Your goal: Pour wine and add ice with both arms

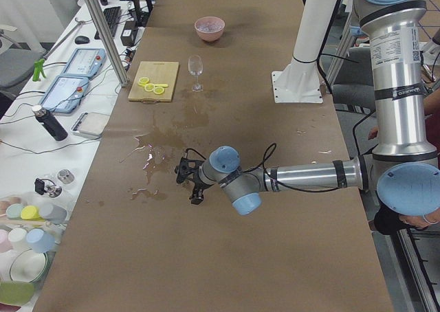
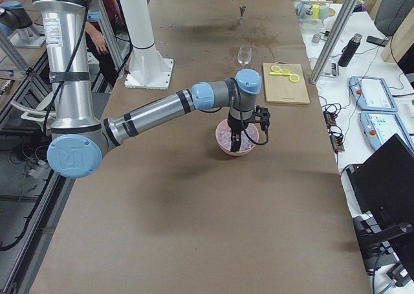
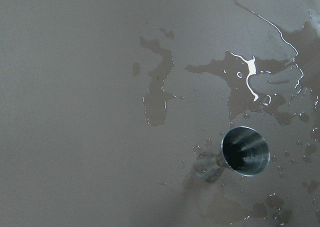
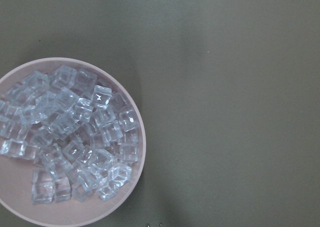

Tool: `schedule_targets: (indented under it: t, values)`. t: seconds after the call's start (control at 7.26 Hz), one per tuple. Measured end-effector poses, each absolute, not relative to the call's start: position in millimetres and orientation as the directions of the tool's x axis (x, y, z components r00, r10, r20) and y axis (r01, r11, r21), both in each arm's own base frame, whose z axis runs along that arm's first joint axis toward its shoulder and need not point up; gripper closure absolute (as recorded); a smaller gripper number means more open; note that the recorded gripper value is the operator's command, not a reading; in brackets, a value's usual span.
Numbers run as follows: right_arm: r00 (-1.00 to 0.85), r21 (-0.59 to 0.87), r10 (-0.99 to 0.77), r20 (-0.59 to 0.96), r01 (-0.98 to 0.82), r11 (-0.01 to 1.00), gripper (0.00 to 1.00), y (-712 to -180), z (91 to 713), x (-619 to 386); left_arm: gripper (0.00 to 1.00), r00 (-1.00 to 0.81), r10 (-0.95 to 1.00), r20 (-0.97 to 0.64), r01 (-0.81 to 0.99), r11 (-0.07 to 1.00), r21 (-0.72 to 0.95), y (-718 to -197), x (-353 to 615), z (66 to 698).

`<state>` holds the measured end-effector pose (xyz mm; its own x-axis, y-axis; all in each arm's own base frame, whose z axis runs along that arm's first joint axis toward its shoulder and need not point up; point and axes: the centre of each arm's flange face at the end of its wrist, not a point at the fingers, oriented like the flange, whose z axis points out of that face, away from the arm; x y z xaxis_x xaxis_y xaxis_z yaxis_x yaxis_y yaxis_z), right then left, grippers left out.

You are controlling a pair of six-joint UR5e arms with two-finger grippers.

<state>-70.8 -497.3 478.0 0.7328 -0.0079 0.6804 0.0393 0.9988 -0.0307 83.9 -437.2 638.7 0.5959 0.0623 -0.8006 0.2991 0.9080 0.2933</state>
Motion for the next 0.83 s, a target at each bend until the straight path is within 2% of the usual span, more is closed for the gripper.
schedule_targets:
  t: [0.41,0.83]
  values:
    - [0.726,-0.049,-0.001,0.687,0.048,0.998,0.00,-510,456,-128,0.04,0.597,0.106,-0.795,0.271,0.907,0.324,-455,132,627]
    - [0.733,-0.066,0.014,0.680,0.042,0.997,0.00,-563,439,-178,0.05,0.616,0.135,-0.776,0.268,0.890,0.368,-465,163,619]
